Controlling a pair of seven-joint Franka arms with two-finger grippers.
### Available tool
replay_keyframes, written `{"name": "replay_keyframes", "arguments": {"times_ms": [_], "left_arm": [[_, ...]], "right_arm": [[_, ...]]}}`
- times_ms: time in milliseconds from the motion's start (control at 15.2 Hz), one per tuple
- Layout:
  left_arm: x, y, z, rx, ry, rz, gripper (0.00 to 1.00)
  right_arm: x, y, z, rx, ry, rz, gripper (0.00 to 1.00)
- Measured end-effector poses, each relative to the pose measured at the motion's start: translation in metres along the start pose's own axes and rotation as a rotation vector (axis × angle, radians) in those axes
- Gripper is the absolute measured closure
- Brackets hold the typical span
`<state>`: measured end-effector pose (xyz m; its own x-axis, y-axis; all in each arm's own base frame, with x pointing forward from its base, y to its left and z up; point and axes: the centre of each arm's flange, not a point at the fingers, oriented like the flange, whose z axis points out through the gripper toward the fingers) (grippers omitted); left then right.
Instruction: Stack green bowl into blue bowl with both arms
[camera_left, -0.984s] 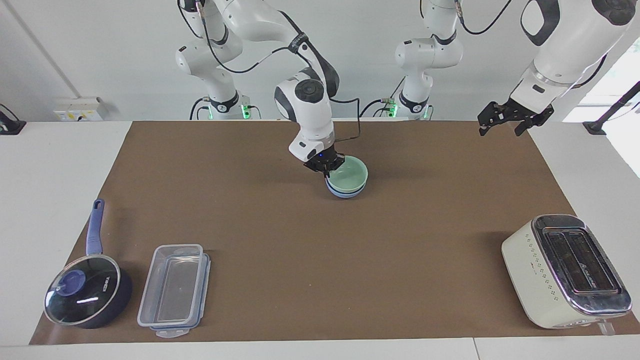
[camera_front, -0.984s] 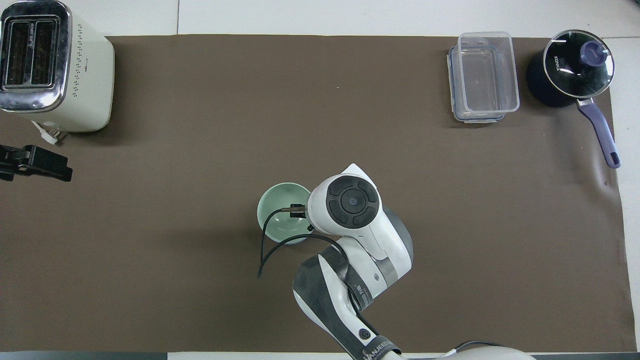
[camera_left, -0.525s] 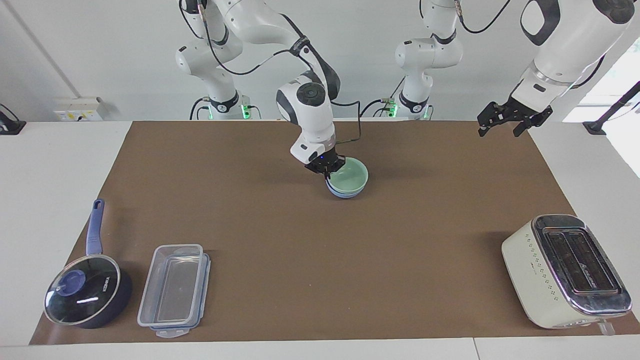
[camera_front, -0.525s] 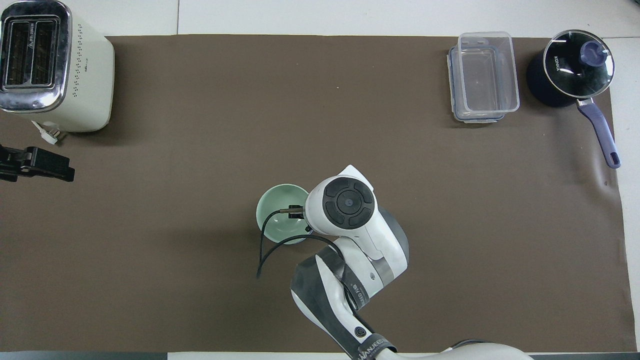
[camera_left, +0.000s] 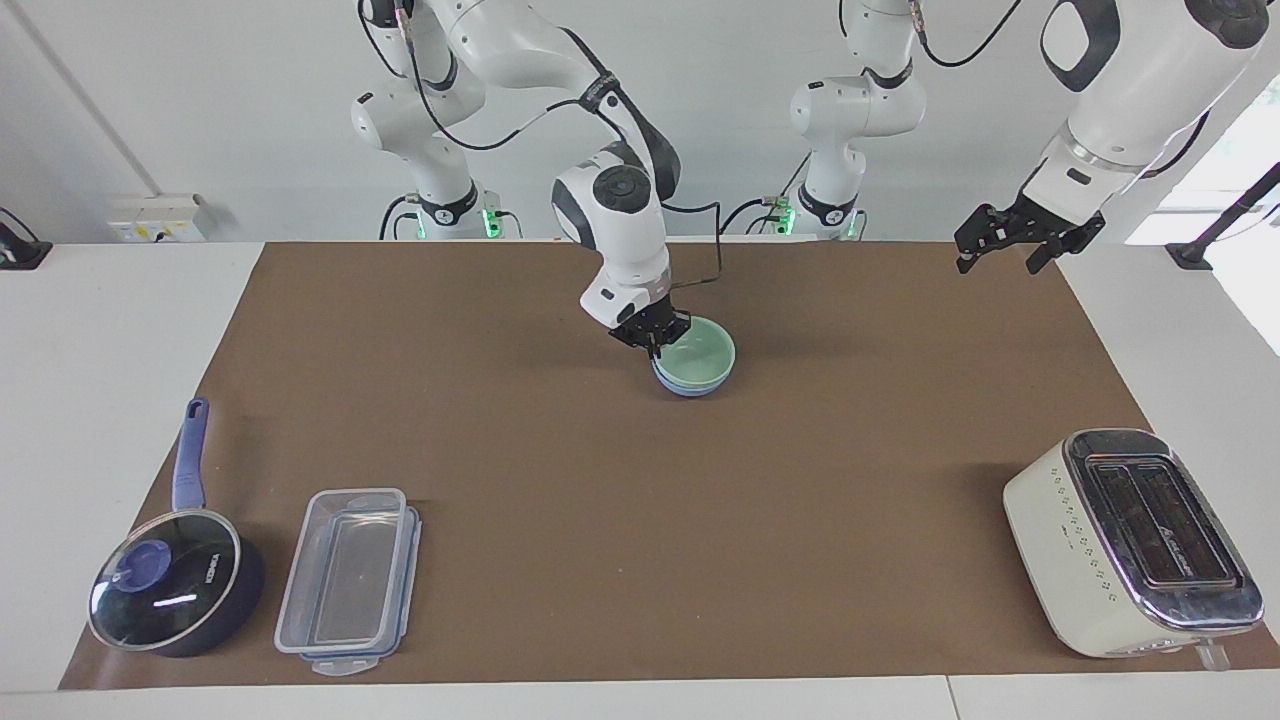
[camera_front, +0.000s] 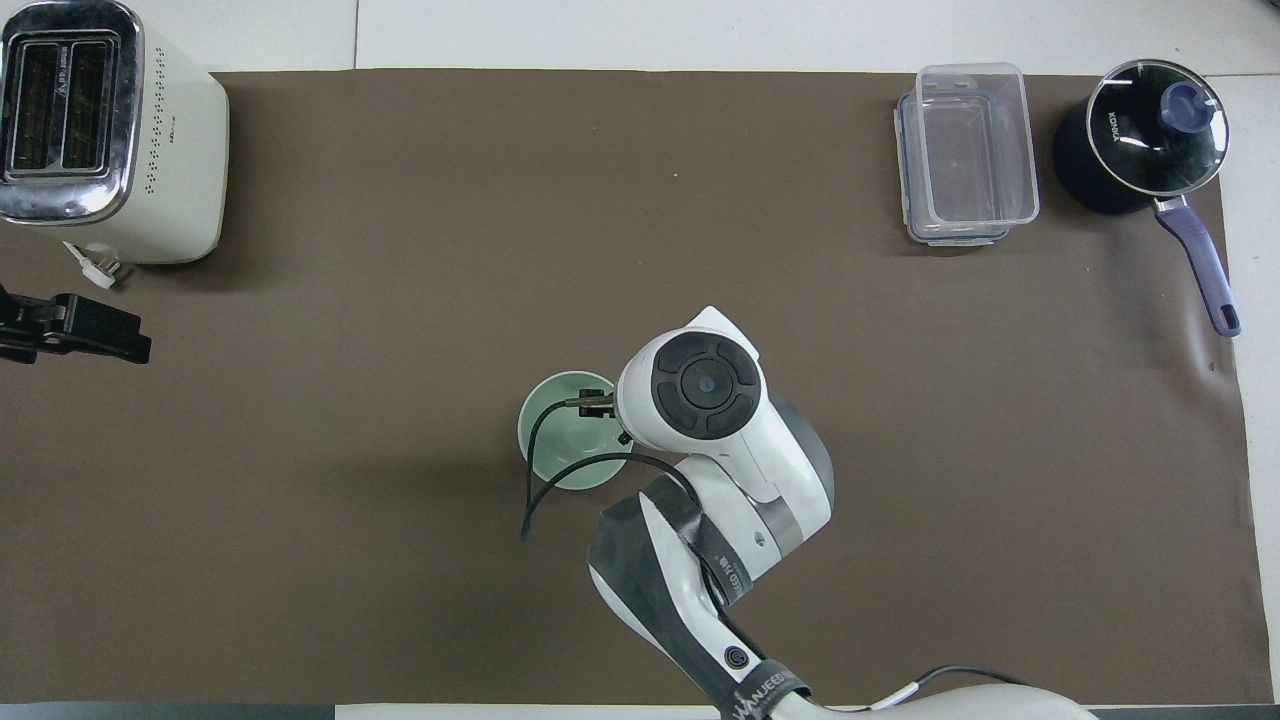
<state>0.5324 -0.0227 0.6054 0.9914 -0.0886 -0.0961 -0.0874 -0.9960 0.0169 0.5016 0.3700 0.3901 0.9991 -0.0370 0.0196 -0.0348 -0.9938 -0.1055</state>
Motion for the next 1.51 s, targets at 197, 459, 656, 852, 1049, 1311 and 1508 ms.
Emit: {"name": "replay_keyframes", "arguments": {"times_ms": [197,459,656,852,1049,1311,1508], "left_arm": [[0.000,0.000,0.000,0.000,0.000,0.001,0.00],[0.000,0.000,0.000,0.000,-0.001,0.002,0.00],[0.000,0.000,0.001,0.000,-0.002,0.003,0.00],[0.000,0.000,0.002,0.000,-0.004,0.005,0.00],[0.000,0.001,0.002,0.000,-0.004,0.008,0.00],[0.000,0.004,0.002,0.001,-0.004,0.014,0.00],[-0.001,0.004,0.001,0.001,-0.002,0.014,0.00]], "right_arm": [[0.043,0.041,-0.074,-0.044,0.000,0.037,0.11],[0.081,0.142,-0.148,-0.061,-0.020,-0.002,0.00],[0.088,0.217,-0.190,-0.063,-0.022,0.032,0.00],[0.070,0.276,-0.236,-0.104,-0.057,0.054,0.00],[0.054,0.320,-0.254,-0.141,-0.096,0.043,0.00],[0.056,0.342,-0.247,-0.148,-0.113,0.055,0.00],[0.056,0.347,-0.247,-0.172,-0.115,0.024,0.00]]}}
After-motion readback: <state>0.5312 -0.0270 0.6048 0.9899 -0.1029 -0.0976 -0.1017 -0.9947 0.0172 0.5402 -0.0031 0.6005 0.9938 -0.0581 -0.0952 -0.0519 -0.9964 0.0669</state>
